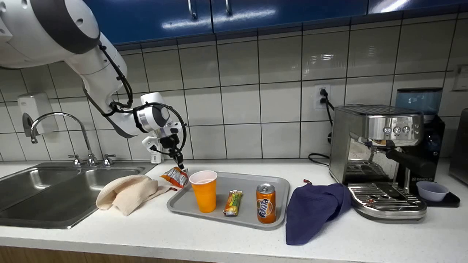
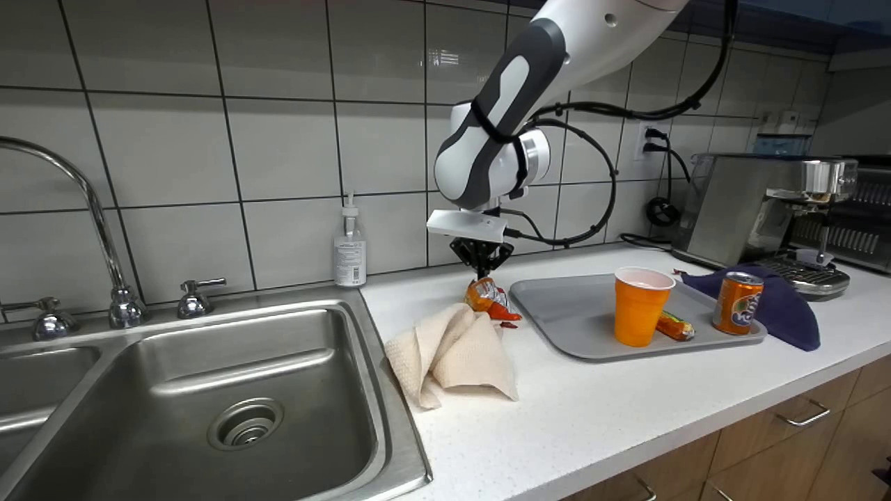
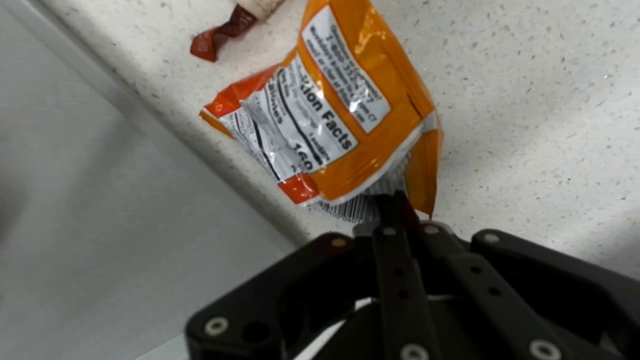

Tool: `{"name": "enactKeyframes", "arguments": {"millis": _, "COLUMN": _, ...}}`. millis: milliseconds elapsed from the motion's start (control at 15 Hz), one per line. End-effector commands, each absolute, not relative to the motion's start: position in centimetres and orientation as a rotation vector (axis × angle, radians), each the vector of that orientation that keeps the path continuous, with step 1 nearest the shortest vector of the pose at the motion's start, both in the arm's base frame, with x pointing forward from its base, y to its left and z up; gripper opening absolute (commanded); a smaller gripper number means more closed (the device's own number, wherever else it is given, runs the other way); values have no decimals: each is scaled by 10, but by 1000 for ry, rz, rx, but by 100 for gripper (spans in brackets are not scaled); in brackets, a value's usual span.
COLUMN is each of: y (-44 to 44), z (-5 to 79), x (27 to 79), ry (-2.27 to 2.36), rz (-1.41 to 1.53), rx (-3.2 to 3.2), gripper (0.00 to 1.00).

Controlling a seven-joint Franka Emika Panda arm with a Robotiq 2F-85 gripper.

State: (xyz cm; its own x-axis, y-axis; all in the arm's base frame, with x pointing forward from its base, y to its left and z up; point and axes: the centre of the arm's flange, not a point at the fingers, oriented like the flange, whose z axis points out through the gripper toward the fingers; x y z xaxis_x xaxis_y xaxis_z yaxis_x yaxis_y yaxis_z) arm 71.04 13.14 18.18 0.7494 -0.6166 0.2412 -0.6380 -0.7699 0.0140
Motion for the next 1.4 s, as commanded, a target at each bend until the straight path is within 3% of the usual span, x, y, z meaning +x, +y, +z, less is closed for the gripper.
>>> {"name": "enactKeyframes", "arguments": {"millis": 0, "y": 136, "z": 189, "x": 714, "ry": -1034, "rz": 348, "rx": 2811, "gripper": 0}}
{"name": "enactKeyframes", "arguments": {"millis": 400, "y": 136, "z": 191, "x": 713, "ry": -1039, "rz": 348, "rx": 2811, "gripper": 0}}
{"name": "enactKeyframes", "arguments": {"millis": 533, "y": 136, "z": 192, "x": 712, "ry": -1035, "rz": 347, "rx": 2813, "gripper": 27}}
{"name": "enactKeyframes", "arguments": {"millis": 1133, "y": 134, "z": 204, "x": 705, "ry": -1057, "rz": 380, "rx": 2801, "gripper": 94}}
{"name": "enactKeyframes", "arguments": {"millis": 1333, "y": 135, "z": 210, "x": 702, "ry": -1063, "rz": 401, "rx": 2792, "gripper": 100}}
